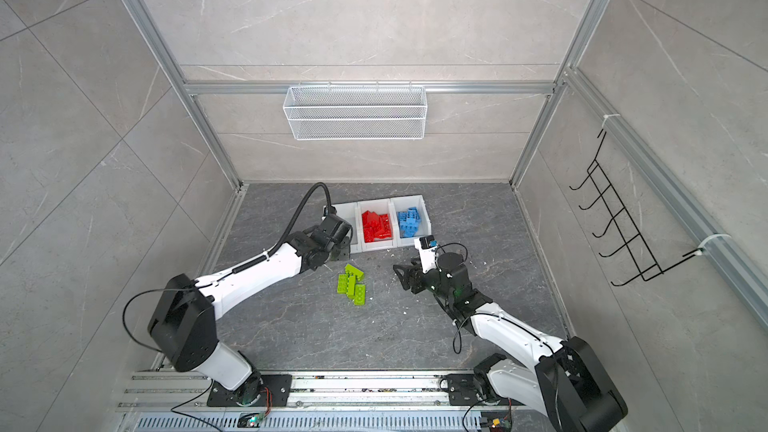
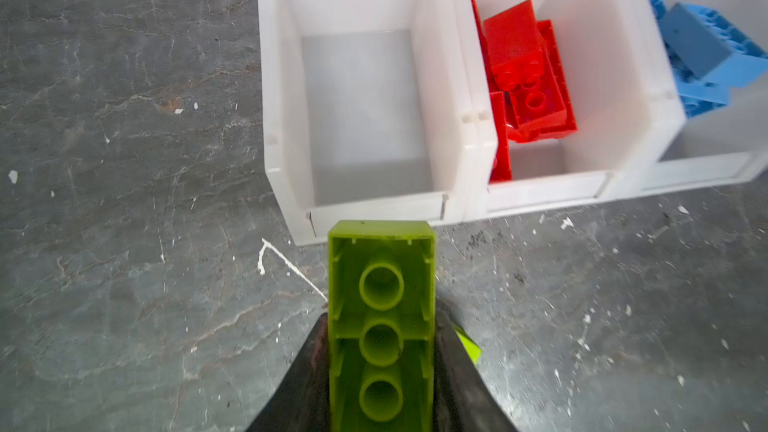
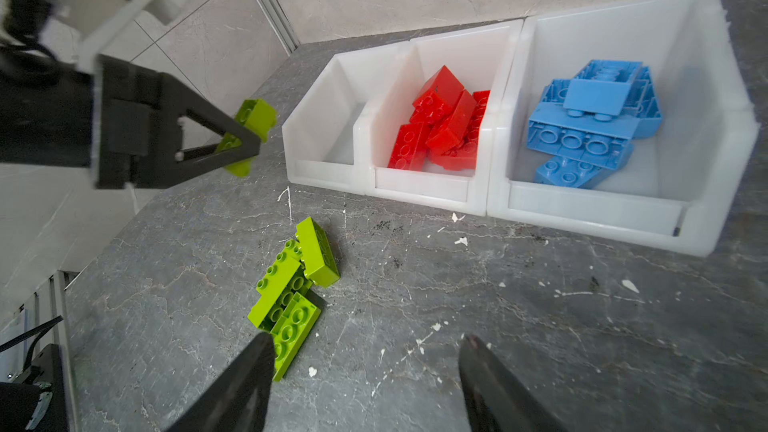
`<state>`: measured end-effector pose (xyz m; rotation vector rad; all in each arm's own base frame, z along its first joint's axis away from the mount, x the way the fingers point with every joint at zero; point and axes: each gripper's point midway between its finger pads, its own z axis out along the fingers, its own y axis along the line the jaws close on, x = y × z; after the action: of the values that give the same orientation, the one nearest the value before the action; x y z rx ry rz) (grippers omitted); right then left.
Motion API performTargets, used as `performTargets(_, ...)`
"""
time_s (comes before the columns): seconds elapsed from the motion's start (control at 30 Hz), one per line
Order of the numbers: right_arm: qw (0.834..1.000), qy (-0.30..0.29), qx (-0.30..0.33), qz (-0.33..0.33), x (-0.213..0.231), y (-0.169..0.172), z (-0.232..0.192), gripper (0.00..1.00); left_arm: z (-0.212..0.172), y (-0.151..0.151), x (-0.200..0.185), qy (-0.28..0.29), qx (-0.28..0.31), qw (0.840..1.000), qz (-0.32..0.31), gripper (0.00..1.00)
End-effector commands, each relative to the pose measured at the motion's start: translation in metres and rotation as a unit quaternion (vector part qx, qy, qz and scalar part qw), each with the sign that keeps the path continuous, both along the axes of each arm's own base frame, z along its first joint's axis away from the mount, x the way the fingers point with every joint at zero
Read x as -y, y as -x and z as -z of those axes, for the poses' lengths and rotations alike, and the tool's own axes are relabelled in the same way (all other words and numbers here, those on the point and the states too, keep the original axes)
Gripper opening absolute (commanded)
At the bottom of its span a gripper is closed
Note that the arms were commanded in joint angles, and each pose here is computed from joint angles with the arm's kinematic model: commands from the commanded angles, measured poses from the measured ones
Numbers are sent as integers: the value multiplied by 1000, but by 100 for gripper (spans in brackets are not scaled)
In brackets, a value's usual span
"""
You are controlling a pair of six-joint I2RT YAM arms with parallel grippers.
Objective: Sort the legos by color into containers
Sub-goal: 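Carry the green brick into the empty compartment and release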
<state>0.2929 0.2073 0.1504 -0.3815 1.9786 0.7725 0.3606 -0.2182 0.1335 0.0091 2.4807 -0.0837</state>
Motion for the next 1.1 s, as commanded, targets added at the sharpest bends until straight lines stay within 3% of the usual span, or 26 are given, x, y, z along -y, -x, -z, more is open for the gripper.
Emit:
performTargets(0.0, 1000, -1, 15, -2, 0, 1, -10, 72, 1, -28, 6, -2, 0, 1000, 19, 33)
performTargets(0.17, 1000, -9, 11, -26, -7, 4, -12, 72, 10, -60, 5, 5, -4, 1000, 19, 33)
performTargets(0.47, 999, -22, 13, -33, -10, 6, -14, 73, 27, -86, 12, 2, -16, 1000, 14, 34)
performTargets(0.63, 999, -23, 15, -36, -11, 7, -16, 73, 36, -93, 7, -22, -28, 999, 5, 43)
performTargets(0.83, 999, -20, 15, -37, -11, 7, -14, 73, 20, -96, 2, -20, -12, 1000, 6, 62)
performTargets(0.97, 999, -19, 14, -37, -11, 7, -15, 73, -11, -89, -3, -11, 14, 1000, 5, 67)
performTargets(1.07, 999, -14, 14, -34, -9, 6, -14, 73, -31, -63, -6, -3, 14, 1000, 16, 67)
